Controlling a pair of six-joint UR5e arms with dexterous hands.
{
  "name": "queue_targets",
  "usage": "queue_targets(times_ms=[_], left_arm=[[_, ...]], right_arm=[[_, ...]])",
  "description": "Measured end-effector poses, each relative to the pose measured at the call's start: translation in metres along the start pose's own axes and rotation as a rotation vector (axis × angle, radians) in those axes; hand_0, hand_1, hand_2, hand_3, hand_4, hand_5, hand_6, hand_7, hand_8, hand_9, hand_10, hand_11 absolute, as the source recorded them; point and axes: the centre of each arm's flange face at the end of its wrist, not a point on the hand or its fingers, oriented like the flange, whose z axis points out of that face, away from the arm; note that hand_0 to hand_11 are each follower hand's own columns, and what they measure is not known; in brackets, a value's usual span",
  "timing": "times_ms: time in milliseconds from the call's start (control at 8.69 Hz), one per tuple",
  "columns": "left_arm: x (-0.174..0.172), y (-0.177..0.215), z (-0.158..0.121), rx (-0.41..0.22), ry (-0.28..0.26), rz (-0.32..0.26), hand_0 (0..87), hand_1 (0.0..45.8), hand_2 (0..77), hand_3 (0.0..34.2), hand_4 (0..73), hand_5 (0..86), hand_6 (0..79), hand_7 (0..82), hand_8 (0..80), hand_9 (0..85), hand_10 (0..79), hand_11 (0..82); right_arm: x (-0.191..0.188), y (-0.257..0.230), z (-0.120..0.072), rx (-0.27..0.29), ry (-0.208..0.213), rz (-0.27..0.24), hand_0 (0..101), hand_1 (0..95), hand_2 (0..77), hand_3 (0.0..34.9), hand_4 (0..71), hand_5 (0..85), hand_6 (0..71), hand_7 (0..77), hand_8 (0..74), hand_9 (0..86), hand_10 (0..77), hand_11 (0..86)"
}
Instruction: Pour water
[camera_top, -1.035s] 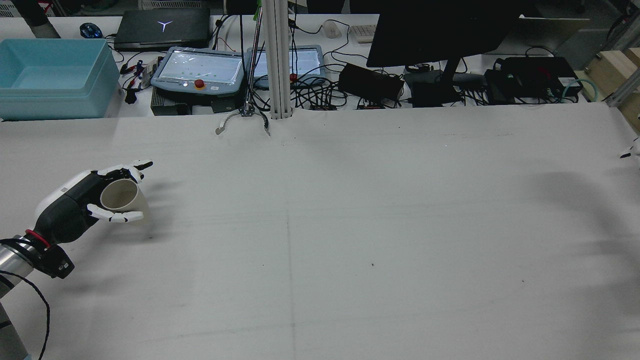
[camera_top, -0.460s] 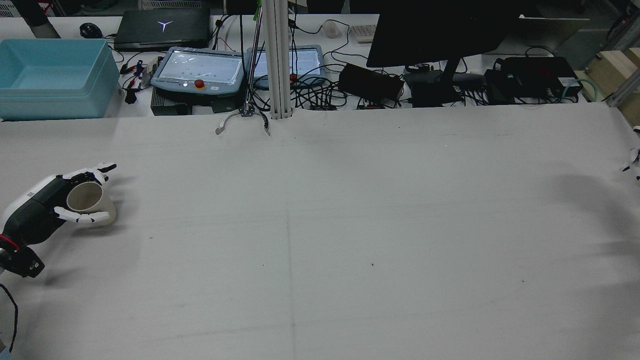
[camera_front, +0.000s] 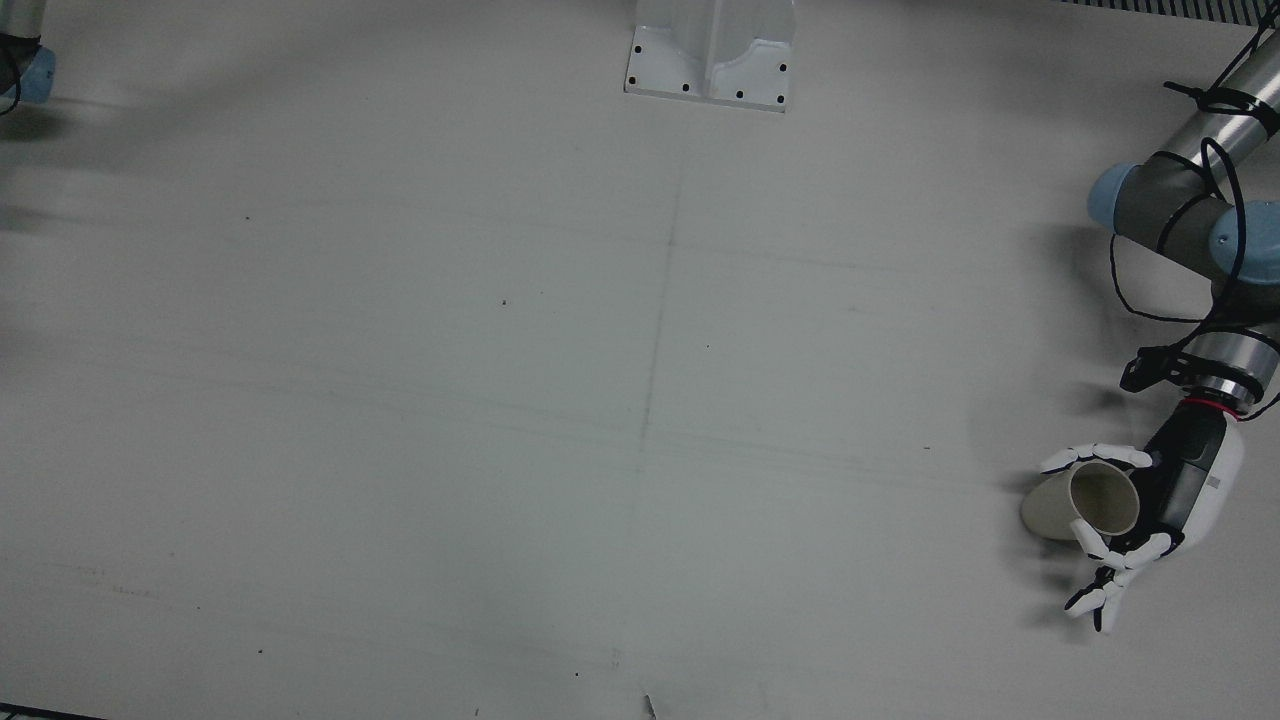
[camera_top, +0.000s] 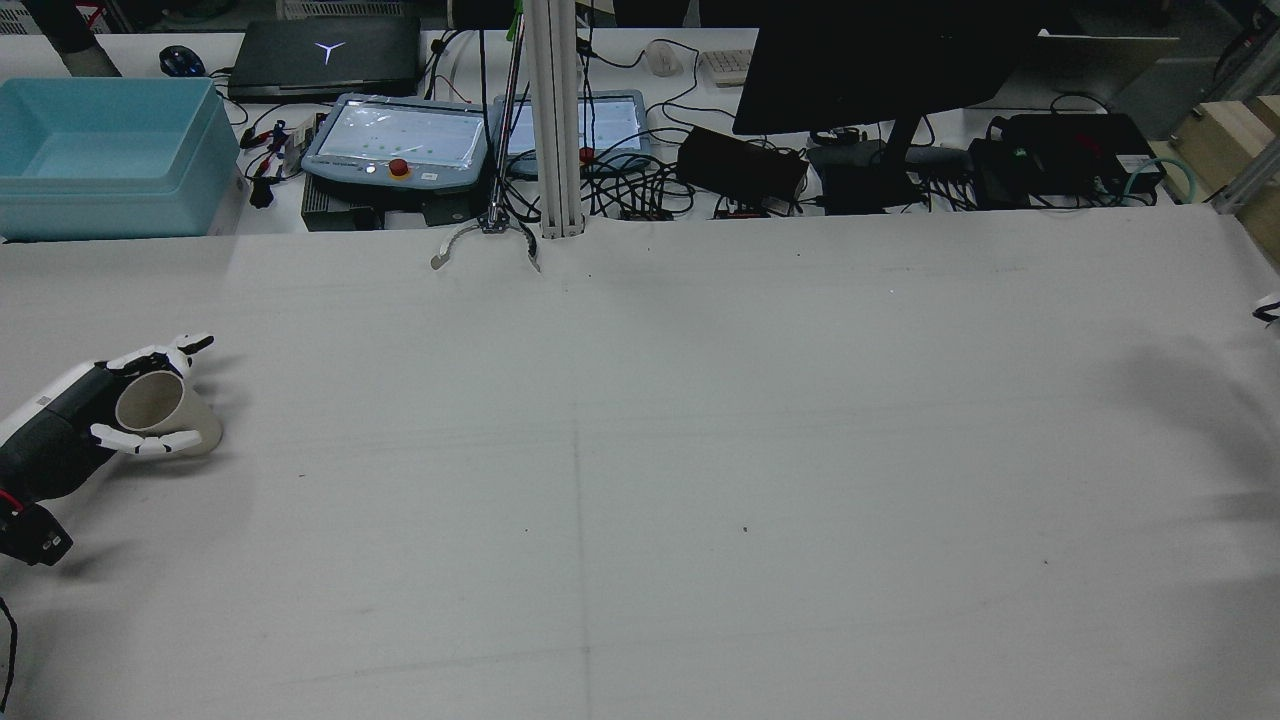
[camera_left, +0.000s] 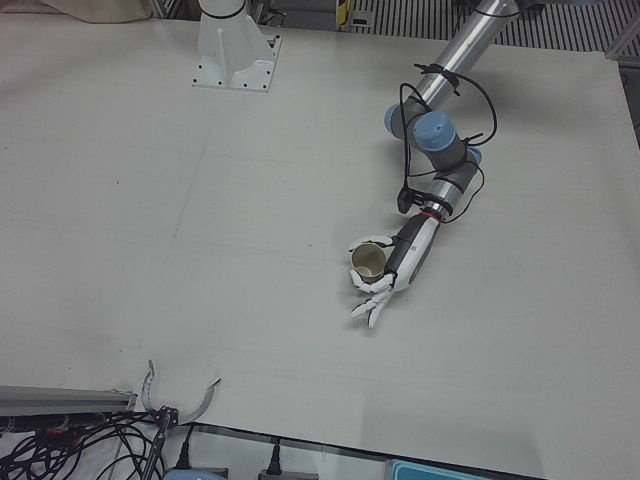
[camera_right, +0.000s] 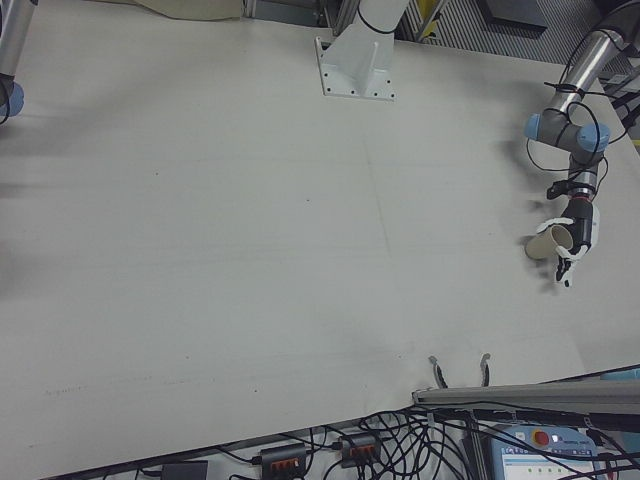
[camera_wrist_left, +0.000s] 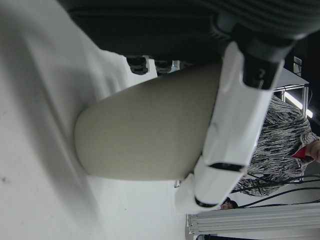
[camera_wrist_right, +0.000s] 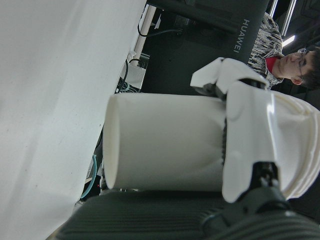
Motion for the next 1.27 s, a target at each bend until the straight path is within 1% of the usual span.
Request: queue_targets(times_ms=[115, 230, 345, 460, 575, 690, 805, 920, 1035, 1150, 1265], left_arm=[[0.001, -0.003, -0.004, -0.003, 0.0, -0.001, 79.7, 32.2, 21.8, 0.2, 33.8, 51.8, 14.7, 12.0, 4.4, 1.6, 1.1, 6.0], [0.001, -0.005, -0.008, -0.008, 0.0, -0.004, 79.7, 32.7, 17.5, 0.1, 36.5, 46.9, 13.6, 12.0, 4.4, 1.6, 1.1, 6.0], [0.002, -0.006, -0.01, -0.013, -0.006, -0.006, 79.7, 32.7, 17.5, 0.1, 36.5, 46.9, 13.6, 12.0, 4.4, 1.6, 1.1, 5.5], [0.002, -0.006, -0.011, -0.018, -0.015, -0.006, 79.9, 27.8, 10.9, 0.0, 40.9, 38.7, 12.5, 9.8, 3.3, 0.5, 0.5, 3.8], [0.002, -0.006, -0.011, -0.023, -0.02, -0.007, 79.9, 19.1, 1.1, 0.0, 33.8, 7.6, 9.8, 6.5, 1.1, 0.5, 0.0, 1.6], [0.003, -0.005, -0.01, -0.026, -0.021, -0.008, 79.9, 19.1, 1.1, 0.0, 33.8, 7.6, 9.8, 6.5, 1.1, 0.5, 0.0, 1.6], [0.003, -0.004, -0.01, -0.028, -0.021, -0.01, 79.8, 18.0, 1.1, 0.0, 33.8, 0.5, 8.7, 4.9, 1.1, 0.5, 0.0, 1.6], [0.004, -0.005, -0.011, -0.025, -0.021, -0.012, 79.8, 18.0, 1.1, 0.0, 33.8, 0.5, 8.7, 4.9, 1.1, 0.5, 0.0, 1.6], [0.008, -0.01, -0.014, -0.02, -0.023, -0.012, 76.8, 18.0, 1.1, 0.0, 32.2, 0.0, 8.7, 5.4, 1.1, 0.5, 0.0, 1.1], [0.02, -0.017, -0.017, -0.015, -0.028, -0.009, 64.0, 14.7, 1.1, 0.0, 29.5, 0.0, 7.6, 5.4, 1.1, 0.5, 0.0, 1.1], [0.045, -0.028, -0.02, -0.014, -0.029, 0.0, 57.1, 6.5, 0.5, 0.0, 26.7, 0.0, 7.6, 4.4, 1.1, 0.5, 0.0, 0.5]], right_arm=[[-0.001, -0.002, -0.004, 0.003, 0.0, 0.008, 68, 27.3, 44.7, 12.5, 0.0, 14.2, 37.6, 38.2, 50.2, 58.4, 4.4, 24.5], [-0.001, -0.004, -0.007, 0.007, 0.0, 0.017, 60, 31.1, 34.9, 12.4, 0.0, 10.9, 27.3, 27.8, 44.2, 53.5, 0.5, 9.3], [-0.002, -0.005, -0.01, 0.009, 0.0, 0.025, 56, 13.1, 17.5, 12.6, 0.0, 7.6, 10.9, 1.6, 20.7, 31.6, 0.0, 1.1], [-0.002, -0.005, -0.011, 0.009, 0.0, 0.031, 55, 20.2, 8.2, 12.5, 0.0, 6.5, 7.1, 1.1, 4.4, 19.6, 0.0, 1.1], [-0.002, -0.005, -0.011, 0.008, 0.0, 0.035, 55, 20.2, 8.2, 12.5, 0.0, 6.5, 7.1, 1.1, 4.4, 19.6, 0.0, 1.1], [-0.002, -0.005, -0.01, 0.007, 0.0, 0.036, 55, 17.5, 1.1, 12.5, 0.0, 6.5, 7.1, 1.1, 0.0, 1.1, 0.0, 1.1], [-0.002, -0.004, -0.01, 0.005, 0.001, 0.037, 55, 18.5, 1.1, 12.6, 0.0, 6.5, 7.1, 1.1, 0.0, 1.1, 0.0, 0.5], [-0.001, -0.002, -0.007, 0.001, 0.0, 0.038, 55, 18.5, 1.1, 12.5, 0.0, 6.5, 7.1, 1.1, 0.0, 1.1, 0.0, 0.5], [0.0, 0.001, -0.001, -0.008, -0.001, 0.041, 54, 18.5, 1.1, 12.6, 0.0, 6.5, 7.1, 0.5, 0.0, 1.1, 0.0, 1.1], [0.001, 0.008, 0.008, -0.025, -0.004, 0.046, 54, 18.5, 1.1, 12.6, 0.0, 6.5, 7.1, 1.1, 0.0, 1.1, 0.0, 1.1], [0.002, 0.018, 0.018, -0.048, -0.008, 0.05, 53, 18.5, 1.1, 12.6, 0.0, 6.5, 4.4, 0.5, 0.0, 0.5, 0.0, 0.5]])
